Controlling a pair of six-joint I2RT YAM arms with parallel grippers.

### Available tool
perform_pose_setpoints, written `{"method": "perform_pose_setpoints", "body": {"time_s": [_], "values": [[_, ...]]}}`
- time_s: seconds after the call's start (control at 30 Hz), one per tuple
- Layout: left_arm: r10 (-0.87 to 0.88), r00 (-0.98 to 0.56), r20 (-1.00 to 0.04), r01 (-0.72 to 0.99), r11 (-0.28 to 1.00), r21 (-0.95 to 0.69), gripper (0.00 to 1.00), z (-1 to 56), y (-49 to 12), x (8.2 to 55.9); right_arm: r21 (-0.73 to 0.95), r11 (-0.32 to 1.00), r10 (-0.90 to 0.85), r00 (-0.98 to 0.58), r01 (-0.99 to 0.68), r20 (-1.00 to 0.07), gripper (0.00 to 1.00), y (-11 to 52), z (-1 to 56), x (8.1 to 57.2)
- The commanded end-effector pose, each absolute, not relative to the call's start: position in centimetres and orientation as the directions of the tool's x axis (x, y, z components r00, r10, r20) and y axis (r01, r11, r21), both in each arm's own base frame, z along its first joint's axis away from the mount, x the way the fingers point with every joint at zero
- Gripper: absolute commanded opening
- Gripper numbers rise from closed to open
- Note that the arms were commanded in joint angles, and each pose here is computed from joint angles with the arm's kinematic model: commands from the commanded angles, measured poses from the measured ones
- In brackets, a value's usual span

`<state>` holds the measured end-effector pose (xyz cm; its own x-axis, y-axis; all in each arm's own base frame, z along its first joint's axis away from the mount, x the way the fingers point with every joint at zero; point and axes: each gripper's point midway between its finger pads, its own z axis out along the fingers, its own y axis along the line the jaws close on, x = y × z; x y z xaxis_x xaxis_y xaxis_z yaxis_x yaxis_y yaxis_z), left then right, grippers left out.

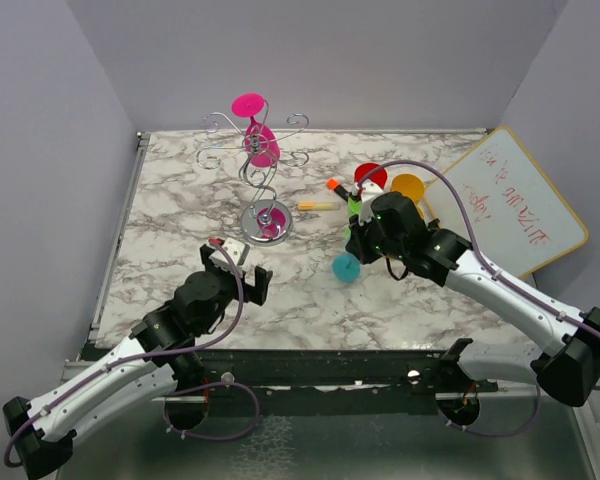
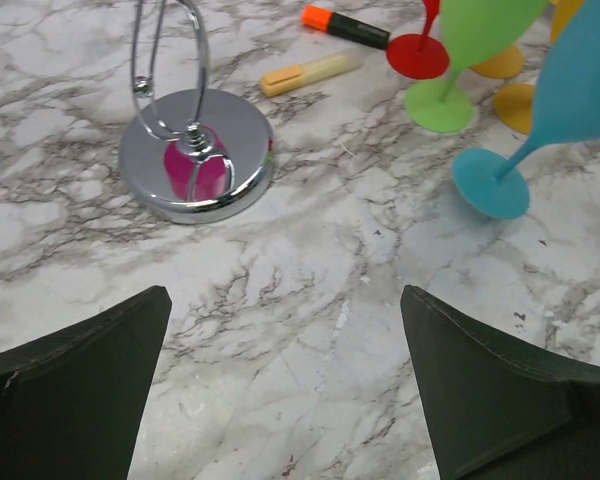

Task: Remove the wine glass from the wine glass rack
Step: Place the wine glass at the center of the board.

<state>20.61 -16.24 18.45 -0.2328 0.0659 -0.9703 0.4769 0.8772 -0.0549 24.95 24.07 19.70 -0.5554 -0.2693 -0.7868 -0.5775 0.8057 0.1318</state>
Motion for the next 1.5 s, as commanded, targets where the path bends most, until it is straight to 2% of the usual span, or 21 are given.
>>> {"method": "perform_pose_setpoints", "body": {"time_s": [0.0,0.17,1.0,1.13,1.37,1.47], "values": [[0.003,-0.206,-0.978,0.323,0.944,-0.065,0.99,20.0,-13.2,21.6,0.052,0.849,-0.276,-0.525,-0.526,-0.805,0.01,23.3,20.7,26.6],[-0.021,-0.172,-0.985,0.261,0.963,-0.066,0.99,20.7,-11.8,21.8,0.053,0.806,-0.324,-0.516,-0.589,-0.793,0.01,24.5,19.4,26.5],[-0.025,-0.158,-0.987,0.267,0.961,-0.067,0.99,20.8,-11.6,21.6,-0.044,0.861,-0.370,-0.567,-0.506,-0.736,0.01,24.4,16.1,29.5],[-0.027,-0.159,-0.987,0.264,0.962,-0.069,0.99,20.8,-11.6,21.6,-0.014,0.847,-0.366,-0.566,-0.531,-0.738,0.02,25.1,16.2,29.2],[-0.028,-0.160,-0.987,0.265,0.962,-0.070,0.99,20.7,-11.6,21.6,-0.025,0.860,-0.368,-0.585,-0.509,-0.723,0.07,25.0,16.0,29.6],[-0.032,-0.156,-0.987,0.264,0.962,-0.072,0.99,20.8,-11.5,21.6,-0.019,0.860,-0.366,-0.590,-0.510,-0.719,0.14,25.1,16.2,29.5]]}}
